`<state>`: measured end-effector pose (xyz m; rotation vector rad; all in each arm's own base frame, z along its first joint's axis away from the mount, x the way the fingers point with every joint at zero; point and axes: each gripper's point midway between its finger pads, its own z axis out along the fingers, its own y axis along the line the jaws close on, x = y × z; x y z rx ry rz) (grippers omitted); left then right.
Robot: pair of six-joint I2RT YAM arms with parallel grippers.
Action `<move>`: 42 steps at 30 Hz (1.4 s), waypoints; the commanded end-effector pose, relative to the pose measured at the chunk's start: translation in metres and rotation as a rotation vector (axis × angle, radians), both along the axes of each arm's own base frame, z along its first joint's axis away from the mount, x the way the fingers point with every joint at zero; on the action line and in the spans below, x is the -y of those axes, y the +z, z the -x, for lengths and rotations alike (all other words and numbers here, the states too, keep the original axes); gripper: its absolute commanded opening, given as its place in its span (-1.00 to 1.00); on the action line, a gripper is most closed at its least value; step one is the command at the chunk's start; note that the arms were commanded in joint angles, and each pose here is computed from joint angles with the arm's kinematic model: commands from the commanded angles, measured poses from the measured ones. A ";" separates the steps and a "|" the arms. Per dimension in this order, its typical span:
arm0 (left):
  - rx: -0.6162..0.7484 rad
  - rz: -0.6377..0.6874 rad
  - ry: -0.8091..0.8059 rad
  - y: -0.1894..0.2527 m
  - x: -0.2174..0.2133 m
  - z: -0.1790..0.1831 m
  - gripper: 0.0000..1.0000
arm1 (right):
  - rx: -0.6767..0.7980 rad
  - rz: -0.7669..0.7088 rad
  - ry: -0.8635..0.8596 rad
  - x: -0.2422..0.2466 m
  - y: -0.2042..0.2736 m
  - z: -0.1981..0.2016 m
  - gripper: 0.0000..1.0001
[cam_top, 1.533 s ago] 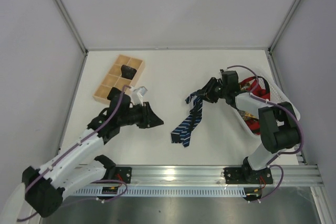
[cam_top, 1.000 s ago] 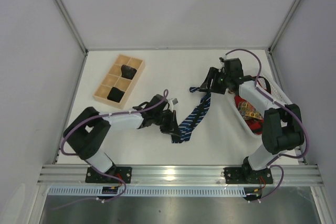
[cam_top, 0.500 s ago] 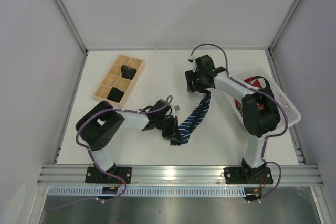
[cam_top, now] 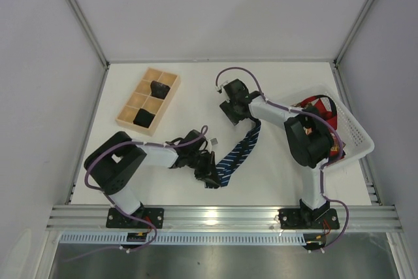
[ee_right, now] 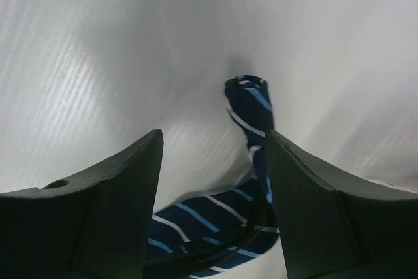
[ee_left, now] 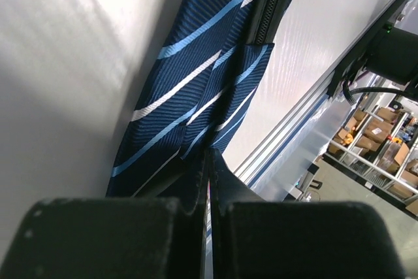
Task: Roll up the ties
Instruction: Flatten the tie
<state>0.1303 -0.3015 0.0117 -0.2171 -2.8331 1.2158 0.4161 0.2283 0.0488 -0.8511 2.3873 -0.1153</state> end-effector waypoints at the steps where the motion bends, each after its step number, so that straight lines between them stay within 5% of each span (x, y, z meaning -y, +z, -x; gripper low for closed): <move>1: 0.003 -0.095 0.034 -0.019 -0.023 0.005 -0.99 | 0.143 0.059 0.017 0.006 0.041 -0.011 0.38; 14: -0.015 -0.098 0.045 -0.019 -0.033 0.011 -0.99 | 0.085 0.064 -0.081 0.022 -0.002 -0.034 0.35; 19: -0.029 -0.102 0.074 -0.022 -0.046 0.014 -0.99 | 0.053 0.016 -0.114 0.013 -0.006 -0.039 -0.08; 20: -0.041 -0.109 0.089 -0.025 -0.052 0.016 -0.99 | 0.057 -0.007 -0.116 0.009 -0.004 -0.039 -0.45; 23: -0.070 -0.118 0.127 -0.029 -0.065 0.019 -0.99 | 0.075 -0.136 -0.121 -0.012 0.017 -0.040 -0.97; 24: -0.071 -0.116 0.140 -0.028 -0.068 0.018 -0.99 | 0.092 -0.209 -0.152 -0.019 0.027 -0.044 -1.00; 30: -0.082 -0.145 0.217 -0.023 -0.093 0.019 -0.99 | 0.123 -0.682 -0.235 -0.024 0.094 -0.063 -0.95; 37: -0.005 -0.191 0.249 -0.009 -0.105 0.012 -0.99 | -0.011 -1.003 -0.483 0.029 0.074 -0.077 -0.77; 42: 0.011 -0.207 0.290 -0.005 -0.116 0.012 -0.99 | -0.066 -0.964 -0.504 0.039 0.058 -0.061 -0.06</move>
